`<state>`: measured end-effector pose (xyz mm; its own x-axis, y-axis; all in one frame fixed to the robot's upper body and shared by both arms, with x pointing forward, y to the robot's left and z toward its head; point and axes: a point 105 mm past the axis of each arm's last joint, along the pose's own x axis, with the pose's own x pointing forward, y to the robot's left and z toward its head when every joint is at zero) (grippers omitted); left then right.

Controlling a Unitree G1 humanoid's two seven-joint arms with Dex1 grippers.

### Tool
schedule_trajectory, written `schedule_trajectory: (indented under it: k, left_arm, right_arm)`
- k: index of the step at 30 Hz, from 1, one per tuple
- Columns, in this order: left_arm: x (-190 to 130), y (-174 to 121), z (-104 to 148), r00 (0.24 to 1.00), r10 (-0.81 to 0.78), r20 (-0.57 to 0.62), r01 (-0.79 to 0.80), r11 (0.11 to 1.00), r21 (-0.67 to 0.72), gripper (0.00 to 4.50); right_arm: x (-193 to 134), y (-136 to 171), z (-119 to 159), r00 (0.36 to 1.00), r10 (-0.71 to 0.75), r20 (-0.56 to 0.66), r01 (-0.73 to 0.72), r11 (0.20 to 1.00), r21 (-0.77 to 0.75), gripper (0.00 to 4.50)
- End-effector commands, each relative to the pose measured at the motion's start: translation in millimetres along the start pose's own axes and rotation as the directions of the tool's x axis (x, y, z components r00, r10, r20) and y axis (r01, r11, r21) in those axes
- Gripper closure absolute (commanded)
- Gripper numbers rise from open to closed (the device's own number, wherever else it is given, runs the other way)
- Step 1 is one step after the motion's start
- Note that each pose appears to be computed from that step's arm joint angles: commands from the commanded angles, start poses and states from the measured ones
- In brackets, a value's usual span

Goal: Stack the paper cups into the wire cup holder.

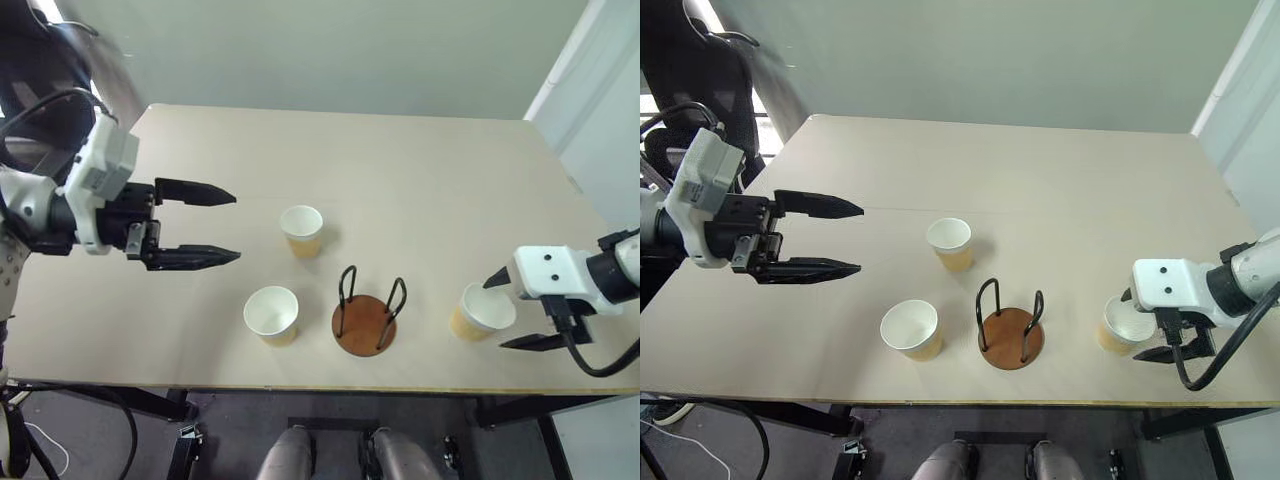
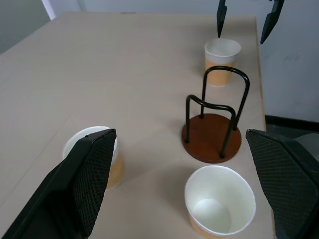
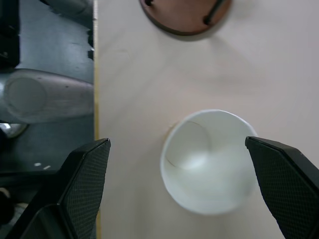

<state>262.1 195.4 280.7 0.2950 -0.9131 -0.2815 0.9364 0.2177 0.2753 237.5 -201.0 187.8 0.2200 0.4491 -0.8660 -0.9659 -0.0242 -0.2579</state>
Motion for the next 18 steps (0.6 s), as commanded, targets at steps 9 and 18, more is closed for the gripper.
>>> schedule_trajectory:
  k: [9,18]
  left_arm:
    - [16,-29,0,0.998,-0.057,0.029,0.057,0.998,0.022,0.00]
    - [17,-31,5,0.997,-0.049,0.052,0.045,0.997,0.066,0.00]
  right_arm:
    - [21,-2,-16,0.999,0.005,-0.035,-0.004,1.000,0.024,0.02]
    - [37,-8,-27,0.999,0.007,-0.046,-0.005,0.999,0.039,1.69]
